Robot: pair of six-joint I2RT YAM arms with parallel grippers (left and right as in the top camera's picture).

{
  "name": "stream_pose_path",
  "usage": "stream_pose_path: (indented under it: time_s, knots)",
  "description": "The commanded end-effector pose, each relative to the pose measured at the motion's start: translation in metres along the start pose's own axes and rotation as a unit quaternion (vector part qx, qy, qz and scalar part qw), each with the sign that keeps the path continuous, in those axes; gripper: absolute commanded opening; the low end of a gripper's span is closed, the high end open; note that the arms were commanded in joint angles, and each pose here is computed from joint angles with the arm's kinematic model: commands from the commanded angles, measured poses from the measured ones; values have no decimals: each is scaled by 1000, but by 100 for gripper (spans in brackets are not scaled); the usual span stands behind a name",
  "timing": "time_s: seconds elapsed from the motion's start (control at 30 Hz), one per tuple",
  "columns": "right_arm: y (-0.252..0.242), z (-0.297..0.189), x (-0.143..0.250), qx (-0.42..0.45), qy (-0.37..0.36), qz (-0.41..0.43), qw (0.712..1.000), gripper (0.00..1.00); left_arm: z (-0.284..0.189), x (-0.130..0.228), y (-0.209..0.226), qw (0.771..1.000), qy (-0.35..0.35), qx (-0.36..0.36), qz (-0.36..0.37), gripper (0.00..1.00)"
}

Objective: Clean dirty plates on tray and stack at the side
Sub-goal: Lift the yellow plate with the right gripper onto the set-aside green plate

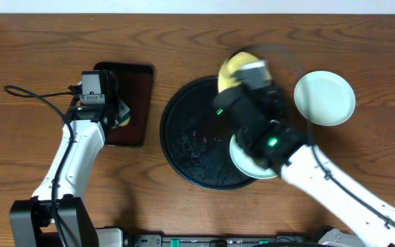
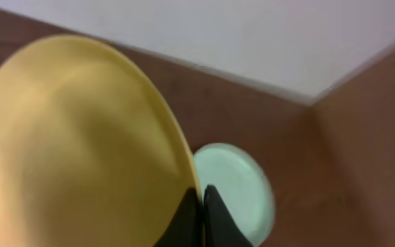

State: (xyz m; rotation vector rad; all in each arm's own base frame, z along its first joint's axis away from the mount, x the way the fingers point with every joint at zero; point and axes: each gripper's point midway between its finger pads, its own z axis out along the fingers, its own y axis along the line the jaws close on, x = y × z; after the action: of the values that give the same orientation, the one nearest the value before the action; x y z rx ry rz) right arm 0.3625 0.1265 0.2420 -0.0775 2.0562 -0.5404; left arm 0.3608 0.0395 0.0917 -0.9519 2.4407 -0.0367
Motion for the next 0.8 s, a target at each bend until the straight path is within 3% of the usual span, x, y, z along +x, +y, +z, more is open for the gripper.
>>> stream_pose_path:
  time_s: [0.0, 0.13, 0.27, 0.4, 0.77]
  knots:
    - [-15, 23, 7, -47, 53, 202, 977, 1, 2, 3, 3, 1000, 3, -5, 10, 8]
    - [-51, 55, 27, -44, 110, 264, 957, 1, 2, 3, 3, 1000, 3, -5, 10, 7]
    - [-110, 81, 61, 22, 163, 360, 918, 1, 2, 3, 3, 1000, 3, -5, 10, 7]
    - [-150, 95, 85, 65, 185, 395, 898, 1, 2, 3, 3, 1000, 3, -5, 10, 8]
    - [-170, 130, 165, 127, 232, 413, 872, 1, 2, 3, 3, 1000, 3, -6, 10, 7]
